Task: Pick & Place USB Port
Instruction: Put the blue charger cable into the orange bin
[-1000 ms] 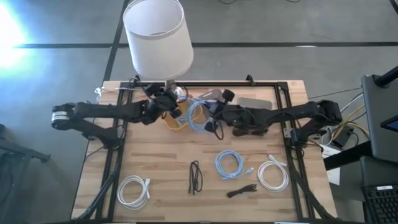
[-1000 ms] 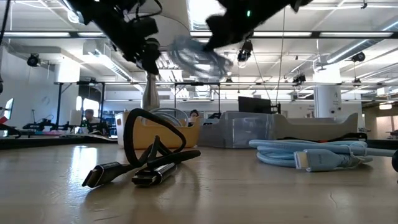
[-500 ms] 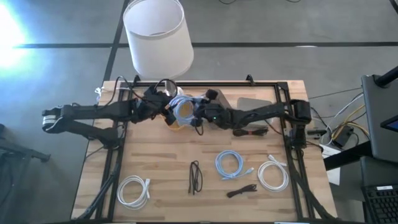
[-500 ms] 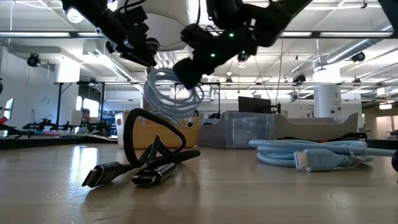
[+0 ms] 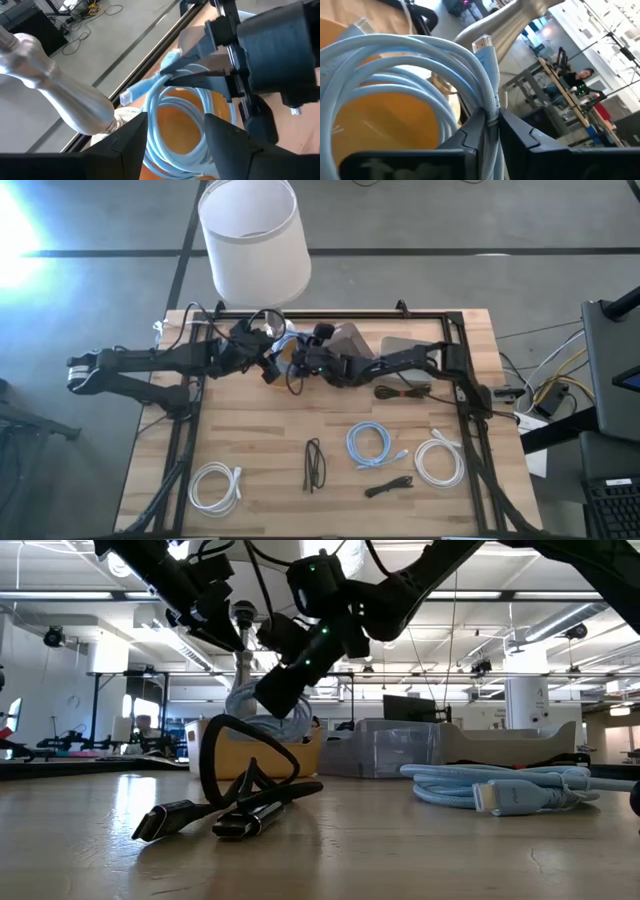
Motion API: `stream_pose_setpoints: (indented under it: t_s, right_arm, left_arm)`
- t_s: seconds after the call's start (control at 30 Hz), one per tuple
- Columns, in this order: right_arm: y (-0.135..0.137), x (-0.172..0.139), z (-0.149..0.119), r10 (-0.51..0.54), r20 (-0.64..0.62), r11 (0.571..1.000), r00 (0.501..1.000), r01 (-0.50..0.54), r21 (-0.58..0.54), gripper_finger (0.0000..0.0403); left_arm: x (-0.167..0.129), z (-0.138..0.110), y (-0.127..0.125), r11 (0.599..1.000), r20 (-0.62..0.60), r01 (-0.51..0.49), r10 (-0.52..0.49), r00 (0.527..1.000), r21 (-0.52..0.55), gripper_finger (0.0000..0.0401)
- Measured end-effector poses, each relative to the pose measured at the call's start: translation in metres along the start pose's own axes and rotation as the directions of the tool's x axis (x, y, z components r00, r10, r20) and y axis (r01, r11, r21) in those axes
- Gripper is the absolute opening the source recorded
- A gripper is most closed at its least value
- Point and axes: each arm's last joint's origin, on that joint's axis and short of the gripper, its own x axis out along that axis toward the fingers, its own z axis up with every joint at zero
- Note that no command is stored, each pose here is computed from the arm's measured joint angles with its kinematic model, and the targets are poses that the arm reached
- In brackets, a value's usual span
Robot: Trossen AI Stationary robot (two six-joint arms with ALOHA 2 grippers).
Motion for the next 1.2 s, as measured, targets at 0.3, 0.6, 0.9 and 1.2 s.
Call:
stream_pose_setpoints:
  t_s: [0.3, 0.6, 0.9, 1.2]
  right_arm:
    - [-0.009, -0.008, 0.003, 0.065, -0.019, 0.998, 0.998, -0.064, 0.013, 0.0115]
    - [-0.019, -0.031, 0.006, 0.137, -0.123, 0.989, 0.983, -0.142, -0.035, 0.0149]
    - [-0.058, -0.086, 0.013, 0.235, -0.269, 0.972, 0.934, -0.222, 0.078, 0.0148]
    - [-0.083, -0.150, -0.011, 0.557, -0.321, 0.822, 0.766, -0.453, 0.345, 0.0134]
  left_arm:
    - [0.000, 0.000, 0.000, 1.000, 0.000, -0.001, 0.001, 1.000, -0.006, 0.0200]
    - [0.000, -0.001, 0.000, 1.000, 0.000, -0.002, 0.002, 1.000, -0.024, 0.0200]
    - [0.004, -0.010, -0.002, 0.999, -0.023, -0.001, 0.000, 1.000, -0.052, 0.0200]
    - [0.006, -0.004, -0.007, 0.983, 0.044, 0.147, -0.143, 0.989, -0.106, 0.0200]
